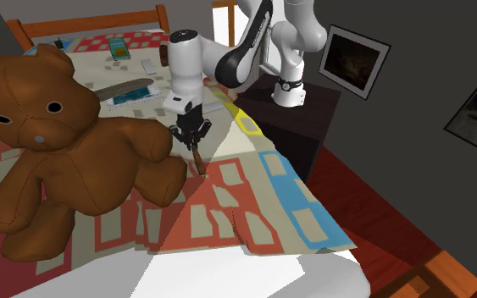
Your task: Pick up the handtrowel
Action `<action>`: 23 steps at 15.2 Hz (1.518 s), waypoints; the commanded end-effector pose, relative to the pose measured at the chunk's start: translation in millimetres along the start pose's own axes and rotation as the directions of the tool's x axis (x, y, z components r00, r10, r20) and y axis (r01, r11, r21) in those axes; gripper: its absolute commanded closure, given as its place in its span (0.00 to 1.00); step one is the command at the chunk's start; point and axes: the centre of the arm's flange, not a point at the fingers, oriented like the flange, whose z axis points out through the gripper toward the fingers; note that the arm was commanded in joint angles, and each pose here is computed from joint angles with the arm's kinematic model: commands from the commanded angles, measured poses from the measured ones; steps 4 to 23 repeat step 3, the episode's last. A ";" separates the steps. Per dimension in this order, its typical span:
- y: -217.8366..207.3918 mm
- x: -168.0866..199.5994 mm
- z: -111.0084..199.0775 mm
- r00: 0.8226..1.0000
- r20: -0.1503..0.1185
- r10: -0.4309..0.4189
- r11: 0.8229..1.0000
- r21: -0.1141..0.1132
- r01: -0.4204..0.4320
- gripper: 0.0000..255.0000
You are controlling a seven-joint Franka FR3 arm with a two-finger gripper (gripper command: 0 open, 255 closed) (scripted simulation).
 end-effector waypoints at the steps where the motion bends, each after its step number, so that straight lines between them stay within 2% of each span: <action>1: 1.2 0.4 -10.9 1.000 0.000 0.000 1.000 0.000 0.000 1.00; 23: 1.2 0.4 -11.7 1.000 0.000 0.000 1.000 0.000 0.000 1.00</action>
